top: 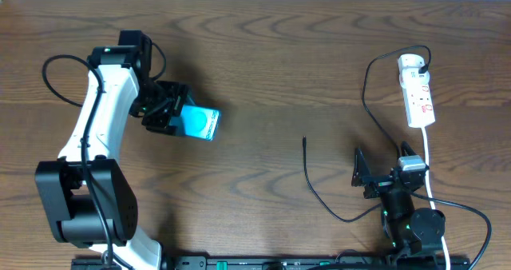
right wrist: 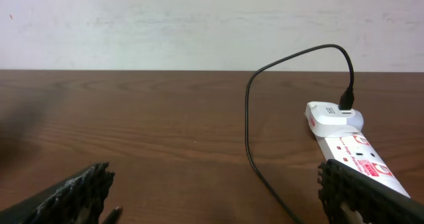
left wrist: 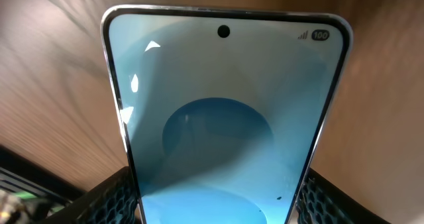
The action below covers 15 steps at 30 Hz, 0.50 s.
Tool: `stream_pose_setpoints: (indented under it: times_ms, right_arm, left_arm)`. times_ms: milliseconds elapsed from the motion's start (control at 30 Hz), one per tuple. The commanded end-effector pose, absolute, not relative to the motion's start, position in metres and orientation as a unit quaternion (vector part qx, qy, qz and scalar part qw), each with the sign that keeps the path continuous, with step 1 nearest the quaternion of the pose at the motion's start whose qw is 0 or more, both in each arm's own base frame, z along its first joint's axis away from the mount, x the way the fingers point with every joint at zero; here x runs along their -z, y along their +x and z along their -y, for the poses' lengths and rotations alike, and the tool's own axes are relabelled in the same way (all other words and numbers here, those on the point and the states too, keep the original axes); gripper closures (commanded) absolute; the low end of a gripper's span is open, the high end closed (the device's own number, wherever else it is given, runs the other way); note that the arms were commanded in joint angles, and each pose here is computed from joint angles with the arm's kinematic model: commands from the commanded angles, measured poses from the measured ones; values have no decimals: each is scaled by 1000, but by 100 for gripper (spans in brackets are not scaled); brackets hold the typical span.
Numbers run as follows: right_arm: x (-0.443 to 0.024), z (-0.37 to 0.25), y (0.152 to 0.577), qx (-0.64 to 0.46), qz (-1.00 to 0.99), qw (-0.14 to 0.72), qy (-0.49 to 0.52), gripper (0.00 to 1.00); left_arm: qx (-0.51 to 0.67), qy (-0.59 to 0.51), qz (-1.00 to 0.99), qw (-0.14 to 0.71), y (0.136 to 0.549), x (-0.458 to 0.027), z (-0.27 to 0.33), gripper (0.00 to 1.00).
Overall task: Plug charger to phone and switch on socket
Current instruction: 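Lift the phone with the left gripper and tilt it upright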
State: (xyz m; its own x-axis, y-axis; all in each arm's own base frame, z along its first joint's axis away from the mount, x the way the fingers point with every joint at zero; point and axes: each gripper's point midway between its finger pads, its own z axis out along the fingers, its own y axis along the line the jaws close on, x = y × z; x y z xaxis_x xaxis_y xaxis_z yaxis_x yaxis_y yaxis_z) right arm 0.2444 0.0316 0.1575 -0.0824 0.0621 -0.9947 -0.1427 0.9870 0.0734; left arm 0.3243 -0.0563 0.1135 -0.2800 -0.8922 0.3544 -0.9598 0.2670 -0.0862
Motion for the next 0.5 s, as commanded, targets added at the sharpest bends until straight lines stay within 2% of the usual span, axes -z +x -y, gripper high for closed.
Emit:
stream_pose_setpoints:
  times_ms: [0,467]
  right_arm:
    - [-157,-32,244,-80,-732,676,-23,1]
    - [-158,-21,246,-44,-730,681,-13,1]
  left_arm:
    - [-79,581,808,63,321,-120,33,93]
    - [-61,570,818,53,320,-119,28,93]
